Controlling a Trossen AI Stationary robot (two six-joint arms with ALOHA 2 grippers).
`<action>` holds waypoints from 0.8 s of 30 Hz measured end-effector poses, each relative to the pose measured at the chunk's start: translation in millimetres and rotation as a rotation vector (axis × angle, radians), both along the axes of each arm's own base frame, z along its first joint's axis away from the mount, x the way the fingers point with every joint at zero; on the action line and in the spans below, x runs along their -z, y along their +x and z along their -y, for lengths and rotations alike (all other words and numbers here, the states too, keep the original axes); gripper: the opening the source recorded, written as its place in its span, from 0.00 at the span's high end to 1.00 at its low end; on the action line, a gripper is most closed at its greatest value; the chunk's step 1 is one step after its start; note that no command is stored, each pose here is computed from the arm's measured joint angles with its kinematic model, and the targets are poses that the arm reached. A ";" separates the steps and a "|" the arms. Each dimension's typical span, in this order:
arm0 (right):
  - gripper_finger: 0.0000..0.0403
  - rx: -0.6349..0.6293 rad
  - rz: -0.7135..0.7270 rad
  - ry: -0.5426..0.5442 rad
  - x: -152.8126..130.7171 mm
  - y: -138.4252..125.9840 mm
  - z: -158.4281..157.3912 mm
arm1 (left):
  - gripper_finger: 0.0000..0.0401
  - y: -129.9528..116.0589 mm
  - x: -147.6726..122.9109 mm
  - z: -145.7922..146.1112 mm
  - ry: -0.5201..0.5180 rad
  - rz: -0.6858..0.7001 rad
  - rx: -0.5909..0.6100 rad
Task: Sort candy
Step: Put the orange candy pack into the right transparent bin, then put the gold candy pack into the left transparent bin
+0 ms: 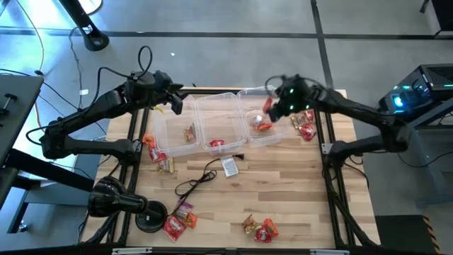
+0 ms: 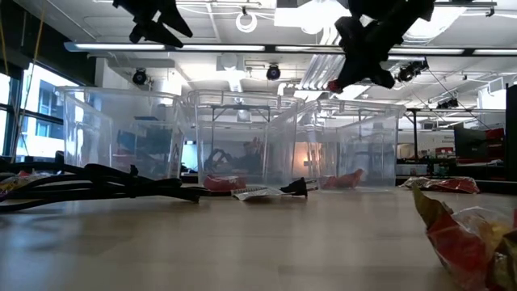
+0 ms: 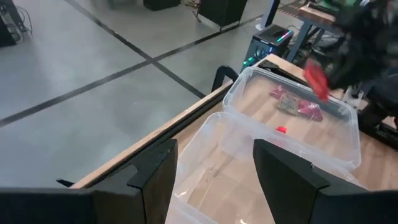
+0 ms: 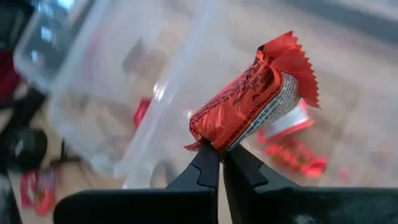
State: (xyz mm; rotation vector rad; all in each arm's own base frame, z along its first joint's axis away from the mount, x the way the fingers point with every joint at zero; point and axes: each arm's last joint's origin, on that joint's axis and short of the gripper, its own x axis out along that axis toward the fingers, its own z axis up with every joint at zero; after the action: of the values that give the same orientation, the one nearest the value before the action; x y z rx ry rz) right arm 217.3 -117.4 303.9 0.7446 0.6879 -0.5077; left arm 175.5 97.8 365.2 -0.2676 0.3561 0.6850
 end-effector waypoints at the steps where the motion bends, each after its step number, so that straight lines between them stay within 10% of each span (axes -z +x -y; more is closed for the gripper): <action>1: 1.00 -0.016 -0.015 0.000 4.1 2.7 -4.3 | 0.49 0.0 0.0 0.0 -0.005 0.004 -0.003; 17: 0.56 0.025 0.011 0.015 -2.3 6.7 -7.0 | 0.49 0.0 0.2 0.2 -0.018 0.011 -0.003; 24: 0.54 0.421 -0.089 -0.255 -56.4 -24.0 -1.9 | 0.49 4.0 3.3 -2.1 -0.021 -0.008 0.001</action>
State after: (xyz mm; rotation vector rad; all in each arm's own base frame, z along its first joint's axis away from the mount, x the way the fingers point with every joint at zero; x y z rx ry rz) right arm 193.3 -115.5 360.3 0.6279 0.5340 -0.9993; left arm 179.5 99.9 361.9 -0.2846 0.3712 0.6817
